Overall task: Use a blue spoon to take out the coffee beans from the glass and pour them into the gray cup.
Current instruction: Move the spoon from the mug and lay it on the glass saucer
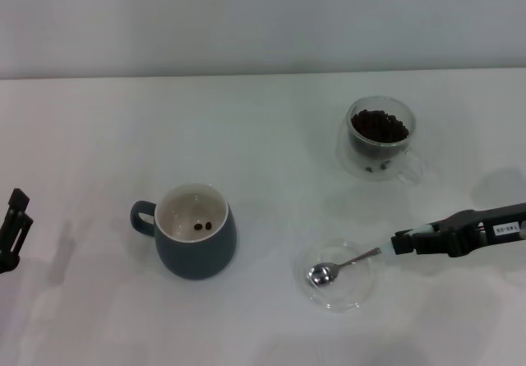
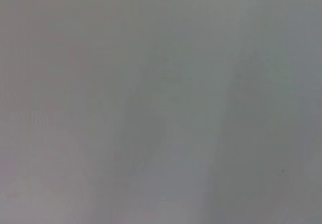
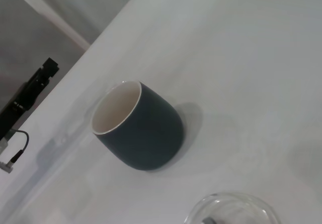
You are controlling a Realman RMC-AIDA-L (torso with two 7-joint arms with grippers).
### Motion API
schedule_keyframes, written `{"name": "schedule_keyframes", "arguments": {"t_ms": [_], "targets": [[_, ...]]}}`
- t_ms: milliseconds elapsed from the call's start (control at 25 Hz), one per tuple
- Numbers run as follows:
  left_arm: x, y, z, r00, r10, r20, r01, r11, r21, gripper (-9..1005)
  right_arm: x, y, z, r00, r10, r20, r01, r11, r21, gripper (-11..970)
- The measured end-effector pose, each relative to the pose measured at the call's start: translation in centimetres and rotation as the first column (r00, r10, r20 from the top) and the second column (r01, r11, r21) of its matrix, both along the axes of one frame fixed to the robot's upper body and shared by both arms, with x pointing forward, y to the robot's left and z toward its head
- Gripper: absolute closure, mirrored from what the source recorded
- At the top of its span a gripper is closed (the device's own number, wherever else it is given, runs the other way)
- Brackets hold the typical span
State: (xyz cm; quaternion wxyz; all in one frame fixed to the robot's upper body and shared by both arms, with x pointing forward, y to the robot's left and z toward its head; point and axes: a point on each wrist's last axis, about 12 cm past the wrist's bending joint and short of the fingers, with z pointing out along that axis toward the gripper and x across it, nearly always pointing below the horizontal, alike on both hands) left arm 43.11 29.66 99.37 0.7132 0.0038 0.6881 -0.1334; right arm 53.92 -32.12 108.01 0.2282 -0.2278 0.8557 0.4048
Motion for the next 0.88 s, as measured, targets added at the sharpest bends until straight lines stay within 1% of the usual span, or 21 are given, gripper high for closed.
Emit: {"name": "schedule_keyframes", "arguments": {"t_ms": [280,880], "targets": [[-0.01,0.01,0.00,1.000,0.000,-0.001,0.000,1.000,-0.002,297,0.21,0.52,-0.05,1.000,0.014,0.003,-0.014,1.000,-0.006,804],[0.58,-0.06,0.24,1.000,0.003,0.011,-0.003,1.000,-0.006,295,0.47,0.17,-0.35,1.000,-0.005,0.011,0.005,0.999,-0.046,804]]}}
